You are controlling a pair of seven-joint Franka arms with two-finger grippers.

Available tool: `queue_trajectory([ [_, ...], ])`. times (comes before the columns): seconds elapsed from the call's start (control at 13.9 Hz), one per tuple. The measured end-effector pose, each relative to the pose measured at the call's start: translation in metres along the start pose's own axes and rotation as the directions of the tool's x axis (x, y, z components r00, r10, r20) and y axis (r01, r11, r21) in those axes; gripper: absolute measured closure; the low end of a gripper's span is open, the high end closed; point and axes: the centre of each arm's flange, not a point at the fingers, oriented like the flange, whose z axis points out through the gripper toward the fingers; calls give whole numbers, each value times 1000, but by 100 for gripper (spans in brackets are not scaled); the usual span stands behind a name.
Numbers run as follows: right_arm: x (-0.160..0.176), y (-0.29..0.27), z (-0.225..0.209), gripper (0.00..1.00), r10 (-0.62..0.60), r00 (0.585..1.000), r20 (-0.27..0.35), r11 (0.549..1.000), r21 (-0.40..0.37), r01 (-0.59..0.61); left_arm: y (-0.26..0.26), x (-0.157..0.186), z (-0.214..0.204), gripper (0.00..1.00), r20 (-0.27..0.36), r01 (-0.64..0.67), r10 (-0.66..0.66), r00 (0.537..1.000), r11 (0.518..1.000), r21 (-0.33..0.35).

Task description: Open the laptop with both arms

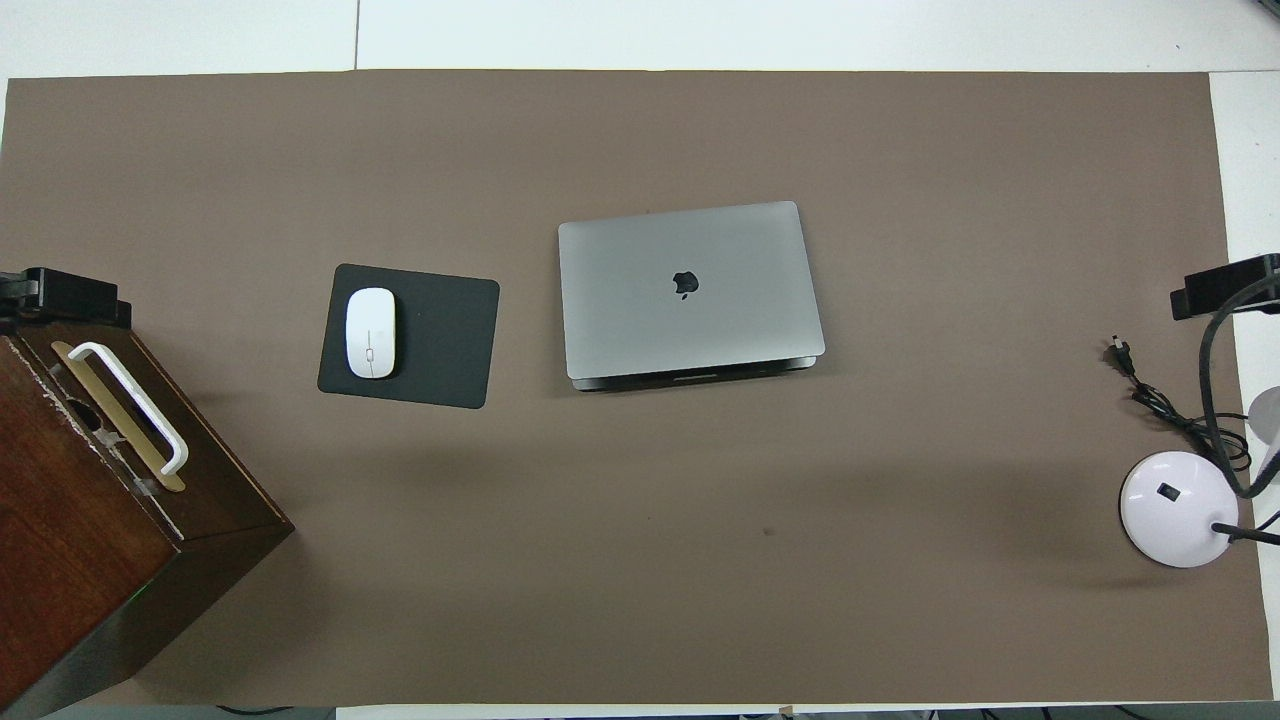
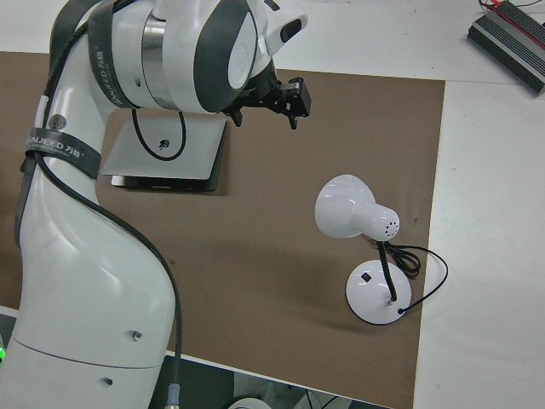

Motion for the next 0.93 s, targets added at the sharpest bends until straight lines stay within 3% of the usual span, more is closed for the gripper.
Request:
queue_trajectory([
  [0.36,0,0,0,0,0,1000,-2,1000,0,0,0,1,-1,0,-9,0,0,1000,1000,0],
  [0.43,0,0,1,0,0,1000,-2,1000,0,0,0,1,-1,9,-12,0,0,1000,1000,1],
  [0.5,0,0,1,0,-1,1000,-1,1000,0,1,1,1,-1,9,-13,-1,1,1000,1000,1],
  [0.65,1,-1,2,0,-1,1000,0,1000,0,1,2,1,-1,28,-12,-3,3,1000,1000,1],
  [0.93,4,-6,3,0,50,999,-19,999,4,-50,2,-1,6,79,2,-4,4,1000,1000,0],
])
